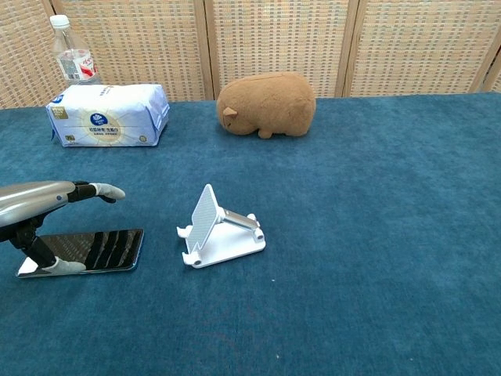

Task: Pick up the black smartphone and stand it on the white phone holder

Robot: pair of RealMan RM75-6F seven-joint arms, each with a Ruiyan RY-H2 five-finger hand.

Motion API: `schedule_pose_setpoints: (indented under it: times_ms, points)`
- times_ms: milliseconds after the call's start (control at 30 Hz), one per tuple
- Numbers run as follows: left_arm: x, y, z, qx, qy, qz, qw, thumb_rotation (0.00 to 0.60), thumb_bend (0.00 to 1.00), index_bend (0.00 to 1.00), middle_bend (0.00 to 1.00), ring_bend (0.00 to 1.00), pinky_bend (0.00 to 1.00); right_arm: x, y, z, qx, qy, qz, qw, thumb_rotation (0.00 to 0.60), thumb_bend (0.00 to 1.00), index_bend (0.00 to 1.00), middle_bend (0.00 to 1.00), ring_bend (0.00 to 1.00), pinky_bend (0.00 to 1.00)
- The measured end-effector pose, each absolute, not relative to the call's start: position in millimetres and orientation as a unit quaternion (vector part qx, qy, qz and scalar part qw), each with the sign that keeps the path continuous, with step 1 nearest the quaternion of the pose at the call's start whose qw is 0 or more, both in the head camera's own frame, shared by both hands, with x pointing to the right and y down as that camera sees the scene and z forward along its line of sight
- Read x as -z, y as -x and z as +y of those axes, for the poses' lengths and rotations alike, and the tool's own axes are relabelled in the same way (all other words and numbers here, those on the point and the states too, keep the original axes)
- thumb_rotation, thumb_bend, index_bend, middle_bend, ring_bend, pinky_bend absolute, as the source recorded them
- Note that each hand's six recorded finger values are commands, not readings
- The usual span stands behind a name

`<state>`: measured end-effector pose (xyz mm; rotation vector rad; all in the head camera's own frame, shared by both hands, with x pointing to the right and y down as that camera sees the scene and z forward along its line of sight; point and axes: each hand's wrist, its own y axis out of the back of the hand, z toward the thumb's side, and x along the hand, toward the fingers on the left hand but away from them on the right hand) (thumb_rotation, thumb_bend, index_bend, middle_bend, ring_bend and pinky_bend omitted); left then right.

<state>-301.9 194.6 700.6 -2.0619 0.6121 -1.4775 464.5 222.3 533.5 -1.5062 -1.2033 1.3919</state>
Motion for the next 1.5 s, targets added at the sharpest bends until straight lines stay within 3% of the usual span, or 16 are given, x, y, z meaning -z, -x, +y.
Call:
schedule_pose_setpoints:
  times_ms: [333,1100,1500]
  points:
    - [-703.4,295.3,197.8,0.557,0.751,0.231,0.269,0.6,0.24,0.12,0.18,0.09,0.09,-534.6,-464.6,222.2,-0.544,0.589,-0.468,0.371,0.6,0.1,0.0,0.0,0.0,0.0]
    - [-711.4,277.8,208.4,0.602,0.721,0.23,0.254,0.6,0.24,0.13,0.18,0.09,0.09,-534.7,-466.0,221.4,-0.544,0.59,-0.47,0.369,0.6,0.1,0.0,0.0,0.0,0.0]
    - [-715.9,270.8,208.0,0.602,0.718,0.235,0.257,0.6,0.25,0.22,0.25,0.16,0.15,-534.4,-466.6,221.5,-0.543,0.59,-0.471,0.368,0.6,0.1,0.0,0.0,0.0,0.0]
